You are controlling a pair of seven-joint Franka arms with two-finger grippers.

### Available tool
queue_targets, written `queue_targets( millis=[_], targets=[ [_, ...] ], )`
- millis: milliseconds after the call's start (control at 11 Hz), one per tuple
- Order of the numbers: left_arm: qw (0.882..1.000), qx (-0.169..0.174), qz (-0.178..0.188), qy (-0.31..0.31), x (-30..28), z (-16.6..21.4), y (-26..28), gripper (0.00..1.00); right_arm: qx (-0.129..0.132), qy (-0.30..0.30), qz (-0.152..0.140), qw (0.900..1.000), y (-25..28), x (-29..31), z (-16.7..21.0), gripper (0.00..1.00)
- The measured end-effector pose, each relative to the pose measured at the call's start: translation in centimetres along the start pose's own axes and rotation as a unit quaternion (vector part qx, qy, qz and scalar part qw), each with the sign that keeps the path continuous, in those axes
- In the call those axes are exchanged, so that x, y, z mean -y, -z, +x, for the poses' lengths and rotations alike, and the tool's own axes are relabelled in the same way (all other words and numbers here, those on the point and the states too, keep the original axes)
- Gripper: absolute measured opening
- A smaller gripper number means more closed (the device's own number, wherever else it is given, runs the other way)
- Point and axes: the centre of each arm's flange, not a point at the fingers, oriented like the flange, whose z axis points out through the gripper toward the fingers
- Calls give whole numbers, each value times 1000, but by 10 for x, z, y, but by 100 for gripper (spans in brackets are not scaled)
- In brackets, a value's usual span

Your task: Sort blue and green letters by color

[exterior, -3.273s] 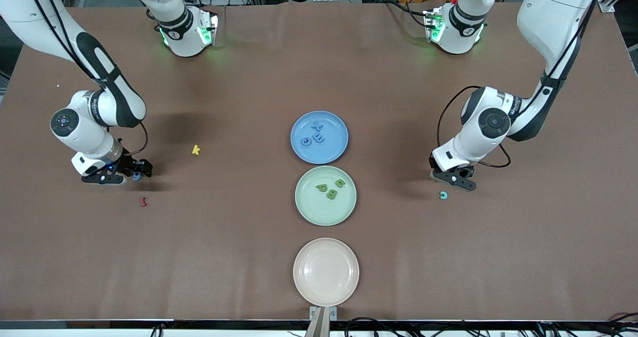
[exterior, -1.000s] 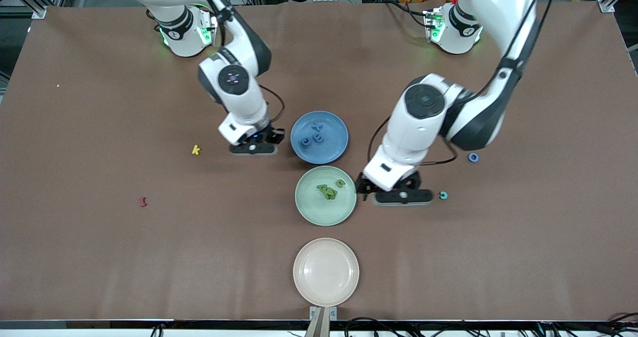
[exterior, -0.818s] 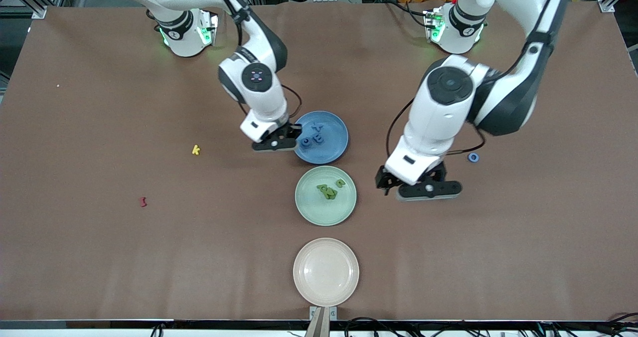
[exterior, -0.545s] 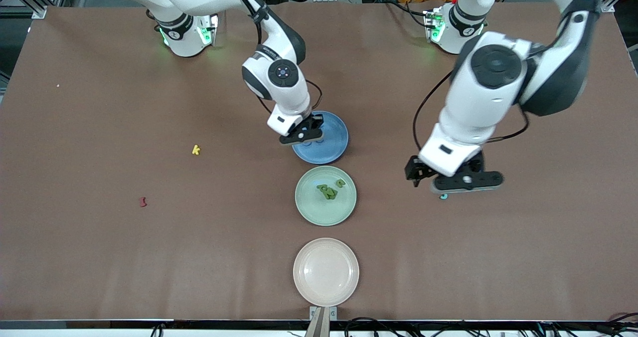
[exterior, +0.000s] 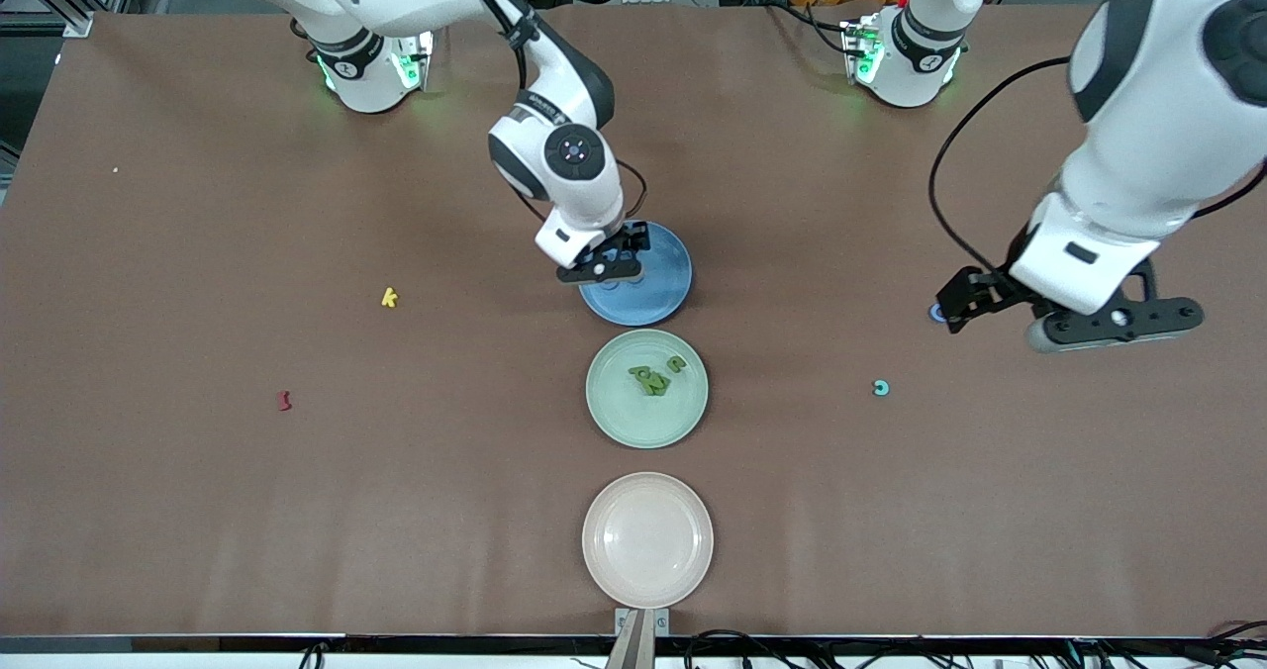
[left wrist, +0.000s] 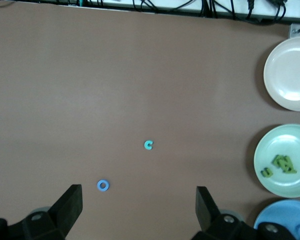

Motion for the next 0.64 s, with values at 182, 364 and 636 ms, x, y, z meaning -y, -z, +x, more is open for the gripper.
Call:
queue_targets(
  millis=[182, 364, 636],
  targets=[
    [999, 36, 5, -33, 35, -3, 16, 100, 4, -36, -11, 999, 12, -56, 46, 100],
    [998, 41, -8, -54, 53, -10, 47, 100, 4, -58, -16, 998, 22, -137, 96, 100],
    [995, 44, -23, -85, 63, -33, 85, 100, -13, -68, -40, 997, 35, -277, 151, 100]
  ],
)
